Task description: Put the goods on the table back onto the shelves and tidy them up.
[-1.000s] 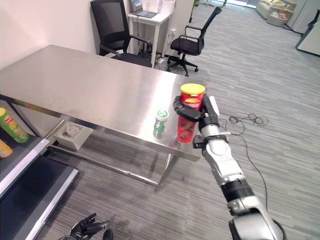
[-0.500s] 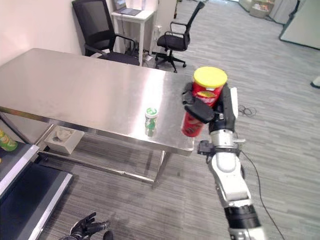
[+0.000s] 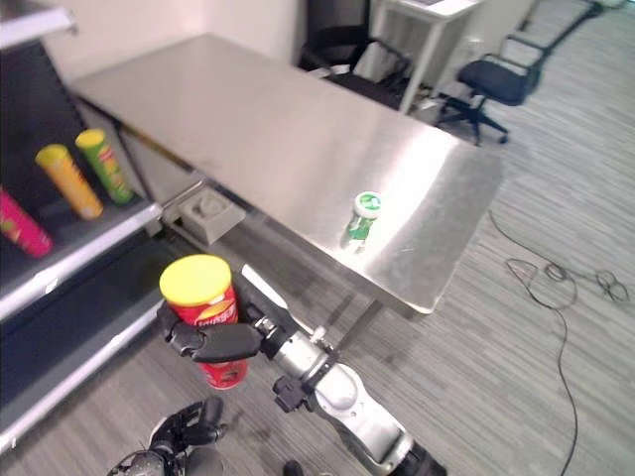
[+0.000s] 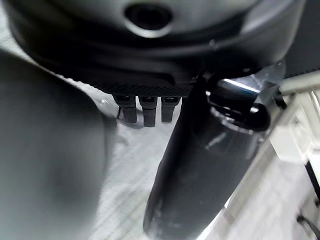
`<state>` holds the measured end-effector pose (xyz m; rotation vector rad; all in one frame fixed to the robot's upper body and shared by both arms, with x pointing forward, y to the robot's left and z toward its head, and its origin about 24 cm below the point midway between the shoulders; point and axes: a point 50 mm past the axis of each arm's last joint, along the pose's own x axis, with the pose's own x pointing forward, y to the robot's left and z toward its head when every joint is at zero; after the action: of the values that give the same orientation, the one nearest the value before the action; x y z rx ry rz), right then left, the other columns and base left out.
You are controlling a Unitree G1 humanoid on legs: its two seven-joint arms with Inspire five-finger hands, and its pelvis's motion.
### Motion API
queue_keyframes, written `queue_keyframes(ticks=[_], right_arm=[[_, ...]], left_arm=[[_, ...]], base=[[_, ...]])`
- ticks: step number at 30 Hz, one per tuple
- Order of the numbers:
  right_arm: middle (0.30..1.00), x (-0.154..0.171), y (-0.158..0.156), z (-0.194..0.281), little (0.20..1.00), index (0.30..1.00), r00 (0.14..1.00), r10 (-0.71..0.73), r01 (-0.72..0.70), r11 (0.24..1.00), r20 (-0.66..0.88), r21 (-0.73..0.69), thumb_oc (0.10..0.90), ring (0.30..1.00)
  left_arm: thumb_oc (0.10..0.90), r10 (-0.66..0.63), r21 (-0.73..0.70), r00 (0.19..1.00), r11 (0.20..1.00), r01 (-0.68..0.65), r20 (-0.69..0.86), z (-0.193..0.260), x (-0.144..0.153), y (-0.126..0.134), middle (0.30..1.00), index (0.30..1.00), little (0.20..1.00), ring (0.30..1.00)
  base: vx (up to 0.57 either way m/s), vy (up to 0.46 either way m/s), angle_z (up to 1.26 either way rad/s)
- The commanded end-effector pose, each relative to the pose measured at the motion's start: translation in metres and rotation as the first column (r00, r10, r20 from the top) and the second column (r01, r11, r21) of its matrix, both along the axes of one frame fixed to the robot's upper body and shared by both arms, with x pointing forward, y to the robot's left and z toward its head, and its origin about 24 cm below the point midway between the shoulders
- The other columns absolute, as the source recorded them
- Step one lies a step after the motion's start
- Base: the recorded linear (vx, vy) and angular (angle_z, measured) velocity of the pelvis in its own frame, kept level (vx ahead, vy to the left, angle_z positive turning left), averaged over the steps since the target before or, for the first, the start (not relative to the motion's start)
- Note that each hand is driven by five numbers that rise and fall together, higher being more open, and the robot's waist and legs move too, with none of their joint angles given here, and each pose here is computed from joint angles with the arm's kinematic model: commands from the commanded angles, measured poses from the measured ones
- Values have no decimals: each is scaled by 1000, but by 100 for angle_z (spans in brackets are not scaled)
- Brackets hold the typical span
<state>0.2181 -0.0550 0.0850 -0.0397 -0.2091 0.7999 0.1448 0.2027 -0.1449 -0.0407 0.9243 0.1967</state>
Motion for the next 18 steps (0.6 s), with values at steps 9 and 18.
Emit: queue_keyframes(ticks=[9, 18], right_arm=[[300, 11, -1, 51, 300, 300, 930, -155, 141, 988, 332, 68, 400, 300], [300, 23, -6, 37, 300, 300, 927, -237, 234, 971, 290, 46, 400, 300]], left_arm=[[800, 134, 33, 990, 990, -135, 45, 7, 20, 9, 900, 900, 900, 900], [800, 131, 53, 990, 990, -134, 53, 8, 28, 0, 900, 900, 900, 900]], base=[[-98, 111, 83], [73, 401, 63]])
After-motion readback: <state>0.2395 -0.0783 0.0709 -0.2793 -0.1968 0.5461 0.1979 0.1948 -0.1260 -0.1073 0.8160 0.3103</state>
